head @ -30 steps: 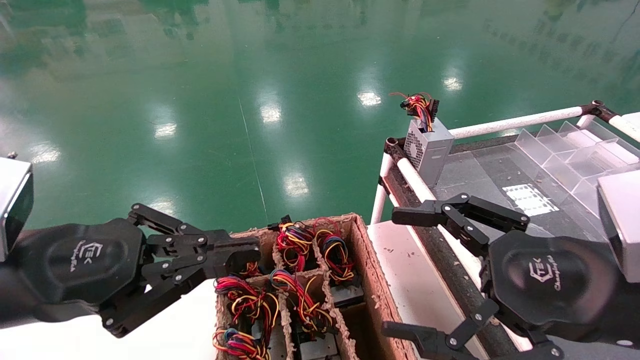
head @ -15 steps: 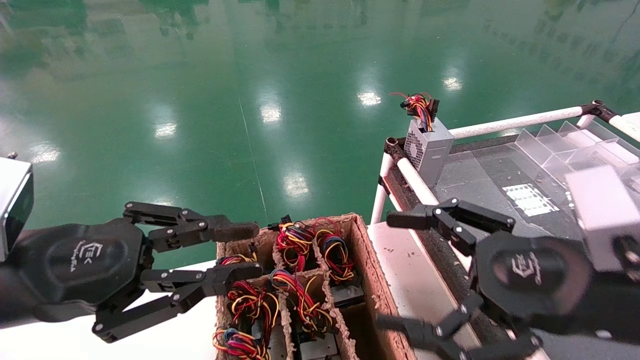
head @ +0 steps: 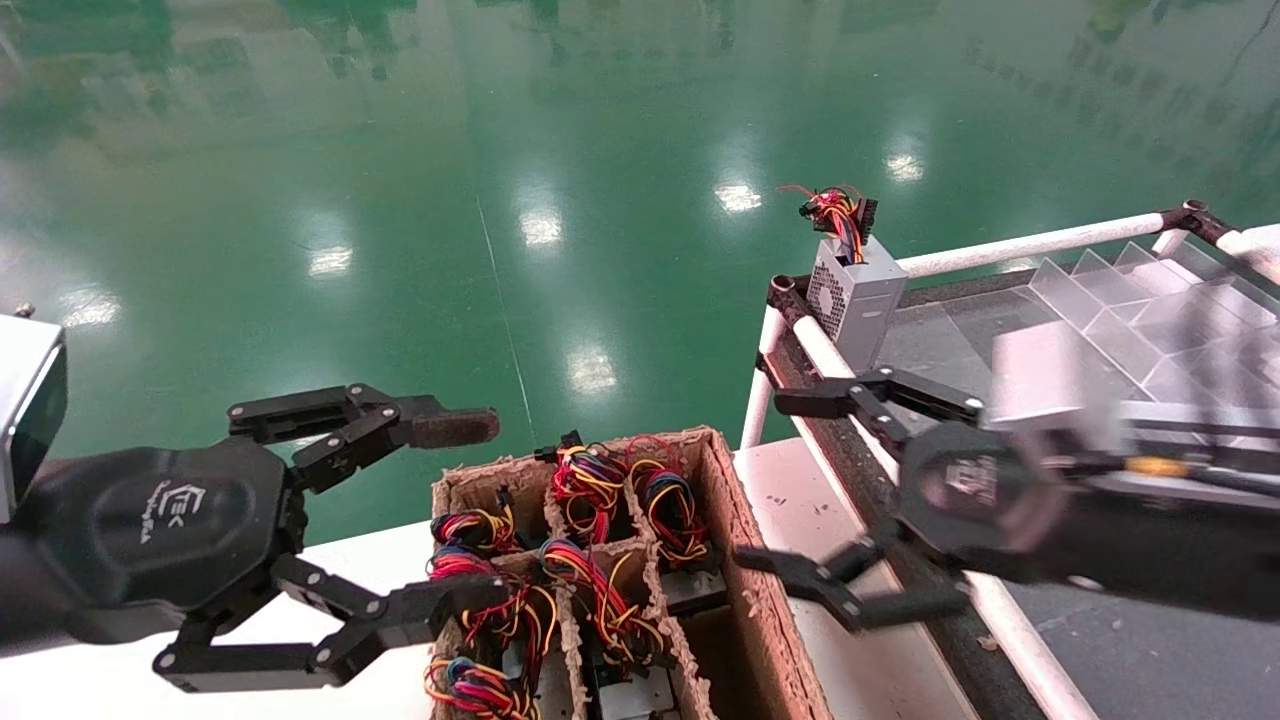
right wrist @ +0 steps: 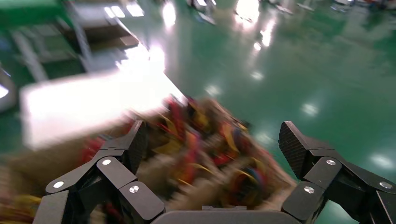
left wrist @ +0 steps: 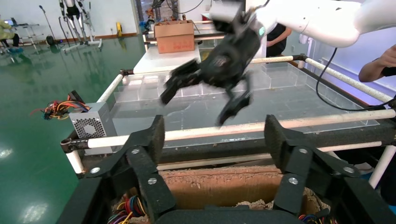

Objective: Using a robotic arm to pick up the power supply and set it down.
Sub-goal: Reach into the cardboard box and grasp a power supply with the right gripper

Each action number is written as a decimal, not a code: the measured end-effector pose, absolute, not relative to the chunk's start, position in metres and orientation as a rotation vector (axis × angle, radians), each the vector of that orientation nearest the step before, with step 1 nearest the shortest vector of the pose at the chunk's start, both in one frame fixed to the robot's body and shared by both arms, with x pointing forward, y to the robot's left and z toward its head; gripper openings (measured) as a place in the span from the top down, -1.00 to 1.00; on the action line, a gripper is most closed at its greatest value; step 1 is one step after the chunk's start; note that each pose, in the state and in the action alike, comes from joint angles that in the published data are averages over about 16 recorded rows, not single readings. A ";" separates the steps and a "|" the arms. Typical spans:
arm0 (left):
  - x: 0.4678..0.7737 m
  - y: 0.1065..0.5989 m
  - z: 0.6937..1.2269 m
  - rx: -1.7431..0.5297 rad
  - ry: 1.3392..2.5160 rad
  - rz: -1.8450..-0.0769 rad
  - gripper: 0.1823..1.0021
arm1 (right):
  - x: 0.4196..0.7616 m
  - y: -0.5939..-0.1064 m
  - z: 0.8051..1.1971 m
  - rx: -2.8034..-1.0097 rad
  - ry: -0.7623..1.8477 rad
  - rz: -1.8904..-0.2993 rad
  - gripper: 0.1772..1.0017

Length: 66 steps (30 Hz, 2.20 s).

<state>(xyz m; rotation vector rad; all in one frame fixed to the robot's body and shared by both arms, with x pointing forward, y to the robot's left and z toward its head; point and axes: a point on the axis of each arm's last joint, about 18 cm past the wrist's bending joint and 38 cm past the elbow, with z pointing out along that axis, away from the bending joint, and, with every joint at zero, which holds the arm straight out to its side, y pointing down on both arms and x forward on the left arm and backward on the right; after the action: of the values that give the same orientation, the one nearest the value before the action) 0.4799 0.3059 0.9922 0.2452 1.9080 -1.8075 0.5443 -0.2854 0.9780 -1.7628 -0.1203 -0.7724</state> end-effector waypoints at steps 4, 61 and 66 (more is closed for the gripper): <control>0.480 0.306 0.992 0.245 1.908 -1.808 -0.44 | 0.569 -0.274 0.973 -1.824 -0.174 -0.902 -1.00; 0.480 0.306 0.992 0.245 1.908 -1.808 -1.00 | 0.671 -0.171 0.948 -2.113 -0.850 -1.401 0.07; 0.480 0.306 0.992 0.245 1.908 -1.808 -1.00 | 0.672 -0.169 0.947 -2.118 -0.865 -1.405 0.32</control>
<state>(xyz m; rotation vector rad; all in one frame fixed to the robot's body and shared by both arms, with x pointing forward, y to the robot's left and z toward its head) 0.4799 0.3059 0.9922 0.2452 1.9080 -1.8075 0.6716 -0.1693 0.9465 -2.1185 -0.8648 -1.4053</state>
